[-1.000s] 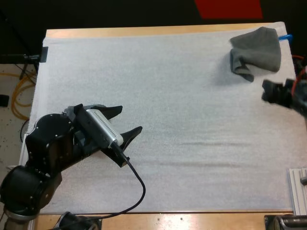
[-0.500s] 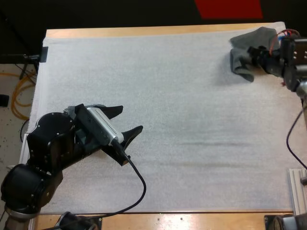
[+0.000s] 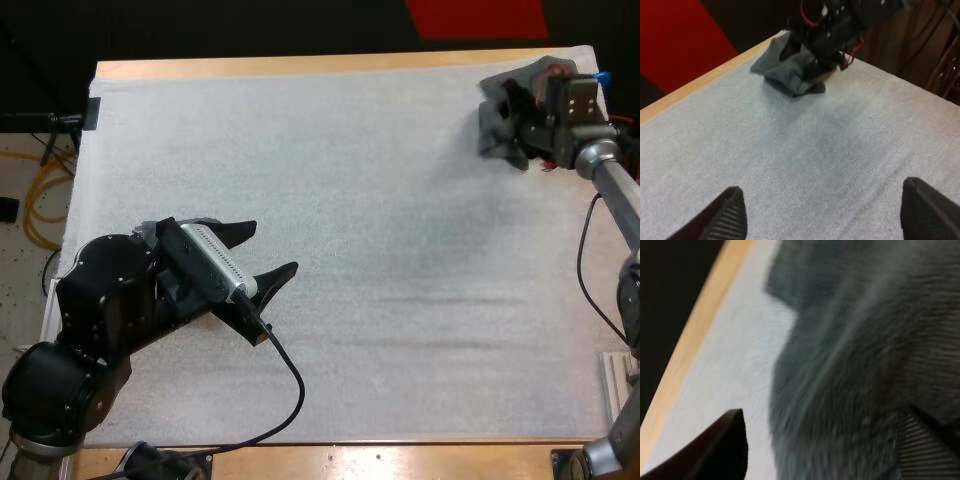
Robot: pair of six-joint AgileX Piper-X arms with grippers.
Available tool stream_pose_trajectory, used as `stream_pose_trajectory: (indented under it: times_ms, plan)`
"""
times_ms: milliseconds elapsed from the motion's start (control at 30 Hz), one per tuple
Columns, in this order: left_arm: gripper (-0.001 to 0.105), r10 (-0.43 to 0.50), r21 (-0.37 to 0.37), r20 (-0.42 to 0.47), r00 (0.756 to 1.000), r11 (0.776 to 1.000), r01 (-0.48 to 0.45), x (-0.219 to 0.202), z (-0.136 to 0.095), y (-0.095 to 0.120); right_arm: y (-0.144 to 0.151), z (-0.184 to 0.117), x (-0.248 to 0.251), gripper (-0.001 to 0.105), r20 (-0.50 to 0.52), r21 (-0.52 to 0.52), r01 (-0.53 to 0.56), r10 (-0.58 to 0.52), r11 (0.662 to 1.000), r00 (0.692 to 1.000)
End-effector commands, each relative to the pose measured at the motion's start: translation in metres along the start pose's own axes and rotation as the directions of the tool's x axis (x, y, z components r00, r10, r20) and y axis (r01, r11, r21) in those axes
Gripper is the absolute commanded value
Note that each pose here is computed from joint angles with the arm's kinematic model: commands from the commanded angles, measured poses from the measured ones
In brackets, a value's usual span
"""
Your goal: Pick towel from pile fold and stack
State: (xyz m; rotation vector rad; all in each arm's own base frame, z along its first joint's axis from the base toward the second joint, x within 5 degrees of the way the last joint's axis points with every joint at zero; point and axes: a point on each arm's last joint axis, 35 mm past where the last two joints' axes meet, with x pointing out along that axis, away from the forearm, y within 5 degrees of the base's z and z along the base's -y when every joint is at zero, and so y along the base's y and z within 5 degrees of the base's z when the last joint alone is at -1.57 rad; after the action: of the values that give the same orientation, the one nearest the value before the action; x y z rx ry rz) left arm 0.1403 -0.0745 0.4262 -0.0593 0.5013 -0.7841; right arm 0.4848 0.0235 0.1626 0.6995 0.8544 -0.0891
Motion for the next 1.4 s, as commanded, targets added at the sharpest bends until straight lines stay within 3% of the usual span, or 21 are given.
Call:
stream_pose_trajectory:
  times_ms: [0,133,167,233,367,533,667,733,833,900,933,1000,1100,1200,1367]
  plan:
    - [0.062,-0.013,-0.005,0.006,1.000,1.000,0.013,0.000,0.002,-0.001,0.005,0.003,0.001,0.062,0.017,0.026,-0.030,0.030,0.999,0.999]
    - [0.062,-0.013,-0.005,0.006,1.000,1.000,0.013,0.000,0.002,-0.001,0.002,0.002,0.010,0.061,0.029,0.051,-0.041,0.040,0.998,0.999]
    - [0.062,-0.013,-0.005,0.006,1.000,1.000,0.013,0.000,0.002,-0.001,0.002,0.003,0.010,0.056,0.034,0.051,-0.039,0.038,0.998,0.999]
    - [0.062,-0.013,-0.005,0.006,1.000,1.000,0.013,0.000,0.002,-0.001,0.002,0.003,0.010,0.042,0.042,0.051,-0.031,0.029,0.998,0.999]
    - [0.062,-0.013,-0.005,0.006,1.000,1.000,0.013,0.000,0.002,-0.001,0.002,0.003,0.010,0.000,0.042,0.049,-0.031,0.029,0.998,0.999]
    - [0.062,-0.013,-0.005,0.006,1.000,1.000,0.013,0.000,0.002,-0.001,0.003,0.002,0.010,0.000,0.006,0.020,-0.072,0.072,0.997,0.997]
    - [0.062,-0.013,-0.005,0.006,1.000,1.000,0.013,0.000,0.002,-0.001,0.019,0.004,-0.007,0.000,-0.002,-0.133,-0.129,0.129,0.983,0.992]
    - [0.062,-0.013,-0.005,0.006,1.000,1.000,0.013,0.000,0.002,-0.001,0.032,0.007,-0.022,0.000,0.024,-0.249,-0.126,0.136,0.960,0.990]
    - [0.062,-0.013,-0.005,0.006,1.000,1.000,0.013,0.000,0.002,-0.001,0.059,0.014,-0.060,0.000,0.099,-0.442,-0.096,0.155,0.892,0.983]
    - [0.062,-0.013,-0.005,0.006,1.000,1.000,0.013,0.000,0.002,-0.001,0.080,0.017,-0.095,0.000,0.151,-0.587,-0.065,0.188,0.807,0.971]
    - [0.062,-0.013,-0.005,0.006,1.000,1.000,0.013,0.000,0.002,-0.001,0.085,0.018,-0.105,0.000,0.163,-0.610,-0.059,0.198,0.790,0.967]
    - [0.062,-0.013,-0.005,0.006,1.000,1.000,0.013,0.000,0.002,-0.001,0.104,0.018,-0.145,0.000,0.204,-0.712,-0.020,0.234,0.702,0.951]
    - [0.062,-0.013,-0.005,0.006,1.000,1.000,0.013,0.000,0.002,-0.001,0.120,0.014,-0.188,0.000,0.223,-0.781,-0.002,0.283,0.624,0.933]
    - [0.062,-0.013,-0.005,0.006,1.000,1.000,0.013,0.000,0.002,-0.001,0.129,0.008,-0.230,0.000,0.225,-0.812,-0.004,0.320,0.583,0.920]
    - [0.062,-0.014,0.000,0.017,1.000,1.000,0.014,-0.009,0.000,-0.005,0.125,-0.004,-0.275,0.000,0.166,-0.817,-0.045,0.309,0.575,0.937]
